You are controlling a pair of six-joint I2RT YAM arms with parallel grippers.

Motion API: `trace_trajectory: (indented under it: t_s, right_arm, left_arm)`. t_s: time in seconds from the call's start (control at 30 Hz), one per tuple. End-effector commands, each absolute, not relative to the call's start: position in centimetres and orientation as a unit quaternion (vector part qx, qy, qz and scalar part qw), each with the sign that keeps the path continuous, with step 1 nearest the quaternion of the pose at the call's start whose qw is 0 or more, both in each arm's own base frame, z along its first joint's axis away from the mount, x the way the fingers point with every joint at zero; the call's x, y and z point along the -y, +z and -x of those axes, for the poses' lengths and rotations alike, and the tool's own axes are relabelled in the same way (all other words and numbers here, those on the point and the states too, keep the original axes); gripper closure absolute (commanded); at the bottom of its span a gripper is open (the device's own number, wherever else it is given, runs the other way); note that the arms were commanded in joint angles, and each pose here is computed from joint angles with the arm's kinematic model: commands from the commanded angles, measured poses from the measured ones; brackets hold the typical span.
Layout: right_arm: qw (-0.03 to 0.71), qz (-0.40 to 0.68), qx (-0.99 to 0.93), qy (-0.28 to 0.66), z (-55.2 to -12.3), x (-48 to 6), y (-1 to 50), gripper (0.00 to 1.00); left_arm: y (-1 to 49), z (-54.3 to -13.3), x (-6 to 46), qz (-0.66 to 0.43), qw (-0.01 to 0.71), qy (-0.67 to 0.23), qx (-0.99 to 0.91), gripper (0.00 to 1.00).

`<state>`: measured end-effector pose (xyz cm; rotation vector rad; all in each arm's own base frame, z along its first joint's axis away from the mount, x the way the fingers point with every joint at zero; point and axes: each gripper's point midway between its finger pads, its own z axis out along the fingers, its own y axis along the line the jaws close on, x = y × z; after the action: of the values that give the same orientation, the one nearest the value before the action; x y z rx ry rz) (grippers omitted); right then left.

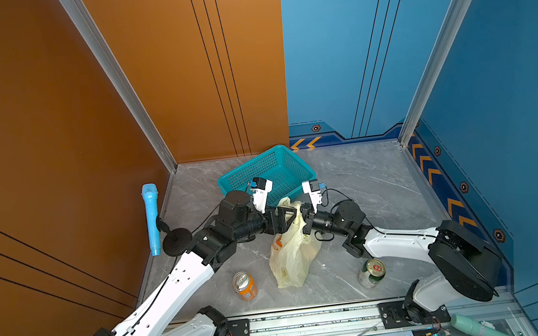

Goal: Place the pears into plastic bags & tie knots
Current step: Tie the plastic bag at the center of the board.

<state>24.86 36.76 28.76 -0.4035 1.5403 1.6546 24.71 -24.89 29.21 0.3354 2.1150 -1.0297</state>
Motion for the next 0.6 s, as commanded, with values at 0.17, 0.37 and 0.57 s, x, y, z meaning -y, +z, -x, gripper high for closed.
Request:
trace_trajectory:
  t_s: [0.17, 0.37, 0.57]
  right_arm:
    - [0.456, 0.154, -0.552, 0.681, -24.5, -36.1, 31.7, 1.00]
    - [0.453, 0.158, -0.553, 0.681, -24.4, -36.2, 31.4, 1.00]
    - [0.452, 0.156, -0.555, 0.681, -24.4, -36.2, 31.3, 1.00]
  left_arm:
    - [32.5, -25.0, 21.1, -0.072, 0.425, -0.411, -0.803, 0.21]
    - [31.8, -24.8, 21.7, -0.070, 0.397, -0.452, -0.795, 0.55]
    - [31.4, -24.2, 23.9, -0.080, 0.357, -0.525, -0.769, 0.60]
